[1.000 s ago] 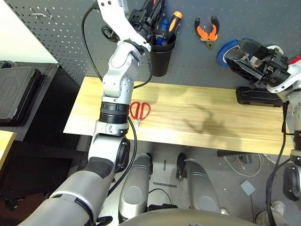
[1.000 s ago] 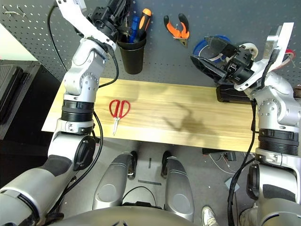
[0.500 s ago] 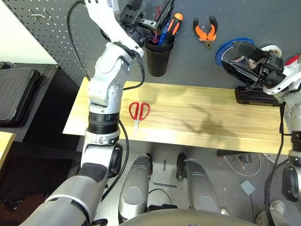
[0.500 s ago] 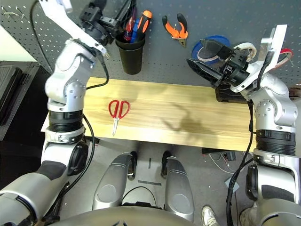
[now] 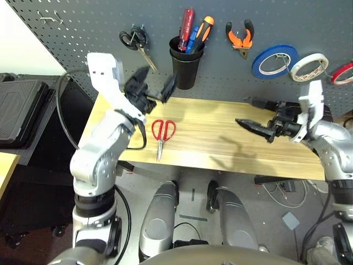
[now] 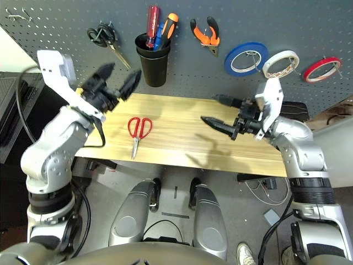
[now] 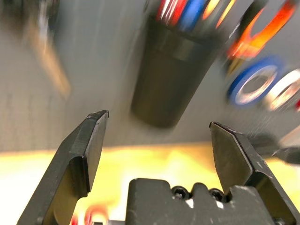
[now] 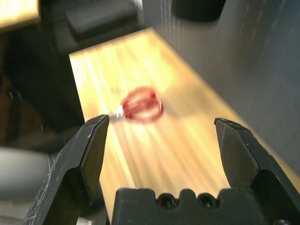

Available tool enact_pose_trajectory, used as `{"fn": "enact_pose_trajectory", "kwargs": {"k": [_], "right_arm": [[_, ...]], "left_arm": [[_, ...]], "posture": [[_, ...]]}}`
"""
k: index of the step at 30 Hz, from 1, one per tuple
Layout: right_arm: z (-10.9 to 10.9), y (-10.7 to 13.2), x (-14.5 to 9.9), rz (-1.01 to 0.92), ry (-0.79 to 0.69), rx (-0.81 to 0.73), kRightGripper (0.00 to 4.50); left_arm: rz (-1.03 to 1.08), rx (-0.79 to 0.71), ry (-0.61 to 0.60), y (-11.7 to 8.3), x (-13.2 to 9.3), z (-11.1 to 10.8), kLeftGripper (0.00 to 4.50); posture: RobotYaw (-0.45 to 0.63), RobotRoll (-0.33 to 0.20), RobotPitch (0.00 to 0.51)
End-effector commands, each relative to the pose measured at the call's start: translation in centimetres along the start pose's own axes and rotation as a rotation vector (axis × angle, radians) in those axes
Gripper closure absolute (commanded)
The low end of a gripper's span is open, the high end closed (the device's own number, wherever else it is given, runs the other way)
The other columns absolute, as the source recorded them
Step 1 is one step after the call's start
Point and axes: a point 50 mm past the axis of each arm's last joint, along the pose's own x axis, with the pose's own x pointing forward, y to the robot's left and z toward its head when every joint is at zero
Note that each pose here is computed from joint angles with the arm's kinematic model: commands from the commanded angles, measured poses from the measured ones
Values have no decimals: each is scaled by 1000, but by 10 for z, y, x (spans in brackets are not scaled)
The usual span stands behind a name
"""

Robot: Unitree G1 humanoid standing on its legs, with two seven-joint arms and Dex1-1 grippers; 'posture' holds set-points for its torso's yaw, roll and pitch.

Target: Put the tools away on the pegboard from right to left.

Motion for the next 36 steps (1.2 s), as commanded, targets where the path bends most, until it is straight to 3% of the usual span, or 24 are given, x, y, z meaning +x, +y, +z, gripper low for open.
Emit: {"fn": "enact_pose_trajectory", "kwargs": {"k": [1, 7, 14, 25, 33, 36], "right_arm": [[-14, 1, 9, -33, 83, 36, 0], [-28, 7, 26, -19, 196, 40, 0], [-39, 14, 30, 7, 338, -10, 0], [-44, 20, 36, -3, 368, -22, 0], [-40, 17, 36, 5, 370, -45, 0], [-37, 15, 36, 9, 359, -53, 0]], "left_arm": [[95, 7, 169, 11, -1, -36, 17], [240, 3, 364, 33, 5, -86, 17], [318, -29, 434, 49, 22, -125, 17], [429, -15, 532, 70, 38, -157, 17], [396, -9, 631, 60, 44, -179, 17], [395, -9, 667, 58, 43, -185, 620]], "posture": [[240, 0, 272], [247, 0, 282], [257, 0, 299], [252, 0, 312], [244, 0, 307], [239, 0, 299]]}}
